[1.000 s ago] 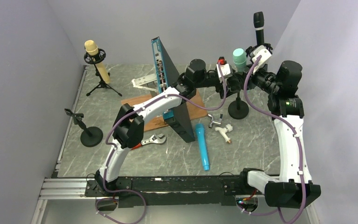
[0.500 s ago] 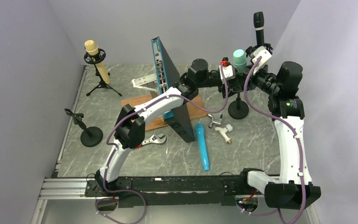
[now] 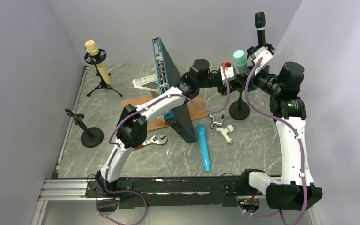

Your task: Remove the microphone from the stand

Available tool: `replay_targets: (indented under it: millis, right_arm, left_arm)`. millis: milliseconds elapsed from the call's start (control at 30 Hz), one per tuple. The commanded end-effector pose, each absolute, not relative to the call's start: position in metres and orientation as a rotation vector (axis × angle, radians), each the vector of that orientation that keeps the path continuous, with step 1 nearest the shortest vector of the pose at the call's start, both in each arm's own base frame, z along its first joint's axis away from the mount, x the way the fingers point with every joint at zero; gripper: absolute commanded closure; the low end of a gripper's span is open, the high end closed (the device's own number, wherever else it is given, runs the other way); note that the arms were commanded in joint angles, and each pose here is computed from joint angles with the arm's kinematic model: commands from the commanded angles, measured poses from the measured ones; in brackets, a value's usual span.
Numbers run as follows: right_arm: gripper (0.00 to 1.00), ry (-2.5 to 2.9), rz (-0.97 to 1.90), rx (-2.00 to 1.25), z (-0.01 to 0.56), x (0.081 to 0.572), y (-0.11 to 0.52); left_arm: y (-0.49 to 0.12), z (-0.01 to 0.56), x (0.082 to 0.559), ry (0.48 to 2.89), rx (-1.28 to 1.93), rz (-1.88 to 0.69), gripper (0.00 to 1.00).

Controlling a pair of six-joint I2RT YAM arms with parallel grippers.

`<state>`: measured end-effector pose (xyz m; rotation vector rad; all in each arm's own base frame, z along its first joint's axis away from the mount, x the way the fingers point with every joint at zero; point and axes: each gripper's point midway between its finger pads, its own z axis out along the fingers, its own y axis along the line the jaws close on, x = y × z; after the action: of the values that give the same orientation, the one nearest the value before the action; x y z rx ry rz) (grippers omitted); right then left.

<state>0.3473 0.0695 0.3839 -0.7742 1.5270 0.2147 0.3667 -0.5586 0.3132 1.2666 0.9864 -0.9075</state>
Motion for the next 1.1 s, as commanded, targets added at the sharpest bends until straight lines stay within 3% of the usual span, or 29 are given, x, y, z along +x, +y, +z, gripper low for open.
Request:
replay_targets:
  millis: [0, 33, 67, 433, 467, 533, 567, 633, 667, 900, 1067]
  right_arm:
    - [1.0, 1.517, 0.28, -0.752, 0.39, 0.336, 0.078]
    - [1.0, 1.514, 0.279, -0.751, 0.392, 0.336, 0.078]
    - [1.0, 1.513, 0.278, -0.745, 0.393, 0.336, 0.078]
    - [1.0, 1.444, 0.264, -0.693, 0.432, 0.328, 0.078]
    - [1.0, 1.449, 0.267, -0.709, 0.429, 0.327, 0.079]
    - [1.0, 1.477, 0.27, -0.723, 0.42, 0.33, 0.078]
    - [1.0, 1.489, 0.271, -0.728, 0.416, 0.331, 0.078]
    - [1.0, 1.493, 0.278, -0.736, 0.411, 0.332, 0.079]
    - [1.0, 1.49, 0.28, -0.738, 0.41, 0.331, 0.08]
    - [1.0, 1.489, 0.305, -0.754, 0.411, 0.33, 0.083]
    - [1.0, 1.499, 0.288, -0.754, 0.407, 0.331, 0.081]
  left_arm:
    - [-0.557, 0.337, 0.362, 0.933, 1.263, -0.872, 0.72]
    - [-0.557, 0.336, 0.364, 0.944, 1.258, -0.863, 0.95]
    - [-0.556, 0.338, 0.365, 0.946, 1.25, -0.859, 1.0]
    - [-0.554, 0.338, 0.36, 1.003, 1.245, -0.916, 1.0]
    - [-0.554, 0.338, 0.357, 1.004, 1.248, -0.928, 0.92]
    - [-0.552, 0.347, 0.351, 0.991, 1.245, -0.95, 0.53]
    - [-0.551, 0.351, 0.349, 0.983, 1.245, -0.953, 0.4]
    - [-0.549, 0.358, 0.346, 0.967, 1.245, -0.959, 0.17]
    - [-0.549, 0.361, 0.346, 0.963, 1.244, -0.958, 0.11]
    - [-0.552, 0.363, 0.345, 0.951, 1.252, -0.971, 0.12]
    - [-0.549, 0.368, 0.343, 0.941, 1.241, -0.972, 0.29]
